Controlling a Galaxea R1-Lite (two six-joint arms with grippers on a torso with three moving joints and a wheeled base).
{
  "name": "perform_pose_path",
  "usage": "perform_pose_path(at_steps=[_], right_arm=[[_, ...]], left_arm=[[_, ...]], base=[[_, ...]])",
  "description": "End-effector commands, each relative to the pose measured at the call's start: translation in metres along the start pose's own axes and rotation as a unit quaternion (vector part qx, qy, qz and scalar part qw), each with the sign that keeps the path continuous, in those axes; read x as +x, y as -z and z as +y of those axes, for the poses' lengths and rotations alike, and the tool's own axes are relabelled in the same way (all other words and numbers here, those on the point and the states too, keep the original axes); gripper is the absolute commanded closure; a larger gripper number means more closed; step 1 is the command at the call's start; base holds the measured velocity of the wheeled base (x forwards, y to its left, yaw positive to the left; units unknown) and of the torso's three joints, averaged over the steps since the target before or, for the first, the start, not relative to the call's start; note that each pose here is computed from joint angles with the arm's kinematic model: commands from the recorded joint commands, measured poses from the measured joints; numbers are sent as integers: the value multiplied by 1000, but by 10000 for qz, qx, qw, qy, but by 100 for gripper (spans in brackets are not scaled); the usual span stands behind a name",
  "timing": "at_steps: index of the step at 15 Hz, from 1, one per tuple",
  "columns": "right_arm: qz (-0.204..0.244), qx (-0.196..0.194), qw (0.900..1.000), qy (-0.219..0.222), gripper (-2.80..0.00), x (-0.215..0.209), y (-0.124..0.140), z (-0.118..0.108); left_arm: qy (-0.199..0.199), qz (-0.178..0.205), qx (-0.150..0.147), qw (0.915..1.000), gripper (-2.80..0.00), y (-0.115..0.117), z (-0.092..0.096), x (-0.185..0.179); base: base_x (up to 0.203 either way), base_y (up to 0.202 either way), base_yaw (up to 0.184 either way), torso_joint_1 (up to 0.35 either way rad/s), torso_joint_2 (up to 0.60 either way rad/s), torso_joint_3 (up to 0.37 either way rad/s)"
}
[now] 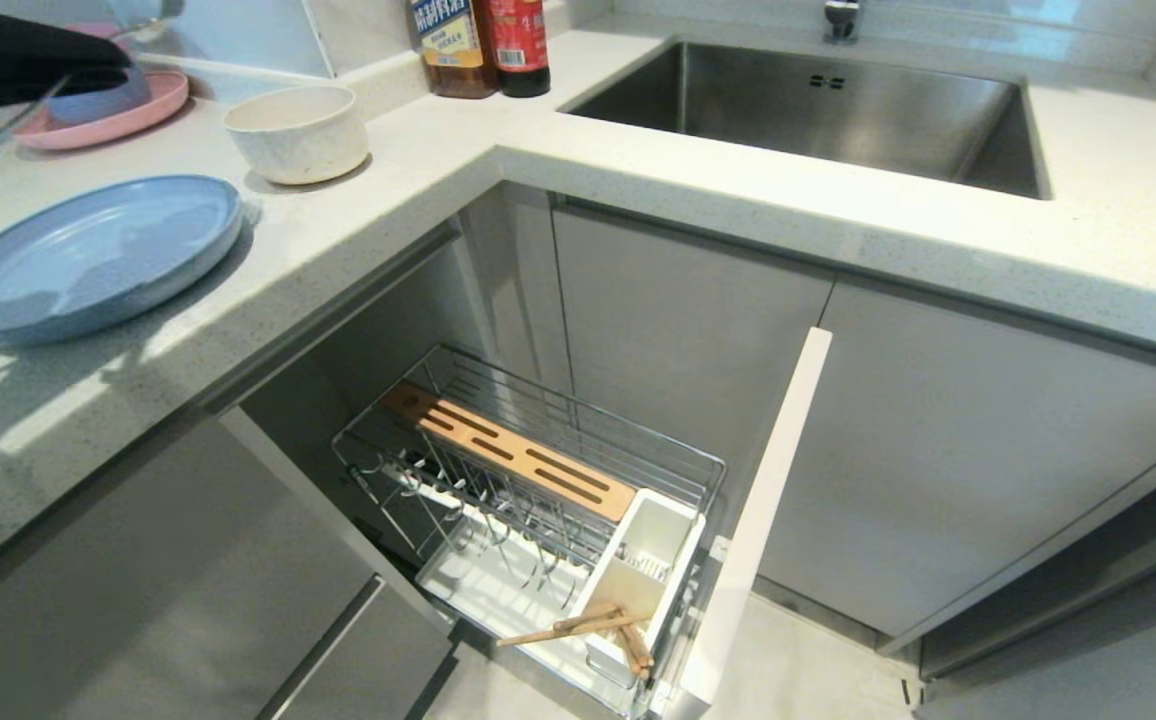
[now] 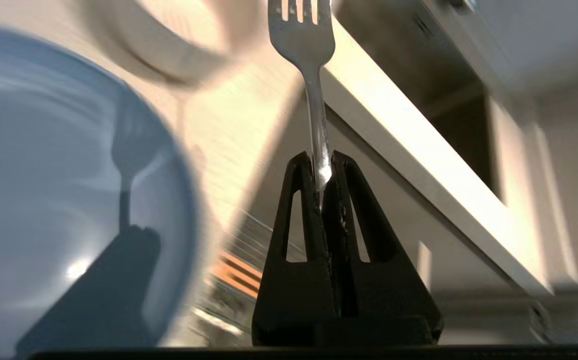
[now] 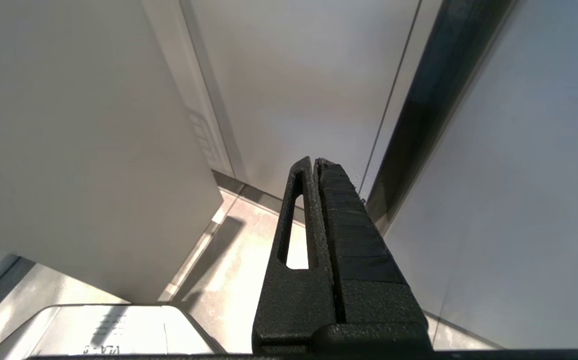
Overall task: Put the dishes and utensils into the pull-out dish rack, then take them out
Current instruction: Pick up the fork and place it in the cupboard
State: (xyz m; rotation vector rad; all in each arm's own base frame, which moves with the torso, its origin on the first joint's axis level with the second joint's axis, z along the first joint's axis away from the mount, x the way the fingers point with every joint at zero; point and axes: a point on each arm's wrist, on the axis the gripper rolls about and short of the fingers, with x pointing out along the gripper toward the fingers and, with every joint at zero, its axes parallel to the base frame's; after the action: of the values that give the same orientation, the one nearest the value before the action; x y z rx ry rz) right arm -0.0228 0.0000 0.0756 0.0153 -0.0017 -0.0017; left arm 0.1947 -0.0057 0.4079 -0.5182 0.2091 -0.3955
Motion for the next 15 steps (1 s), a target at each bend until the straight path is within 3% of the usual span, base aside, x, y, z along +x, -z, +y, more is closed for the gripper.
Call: perform_pose_path(at_steps=[1,4,8,10,13,14,15], right_arm=[[9,0,10000,-1,0,0,0,0],[9,0,10000,-1,0,0,0,0],[9,0,10000,-1,0,0,0,0],[6,0,10000,-1,0,0,0,0],[9,0,10000,-1,0,0,0,0],[9,0,10000,-1,0,0,0,0],[9,0,10000,-1,0,0,0,0]], left_arm=[[446,441,-20,9980,0,20,-17,3],[1034,1283,62,9863,0,62,-43,11],[1244,2241,274,9662,0,115,-67,19],[1070,2798,318,9535,0,130,-69,27],[640,3429,311,9367,0,133,-71,37],[424,3742,312,9258,0,135,-71,42],[166,4130,362,9099,0,139,-69,47]], base=[[0,0,0,0,0,0],[0,0,0,0,0,0],[0,0,0,0,0,0],[0,0,0,0,0,0],[0,0,0,0,0,0],[0,0,0,0,0,0],[0,0,0,0,0,0]])
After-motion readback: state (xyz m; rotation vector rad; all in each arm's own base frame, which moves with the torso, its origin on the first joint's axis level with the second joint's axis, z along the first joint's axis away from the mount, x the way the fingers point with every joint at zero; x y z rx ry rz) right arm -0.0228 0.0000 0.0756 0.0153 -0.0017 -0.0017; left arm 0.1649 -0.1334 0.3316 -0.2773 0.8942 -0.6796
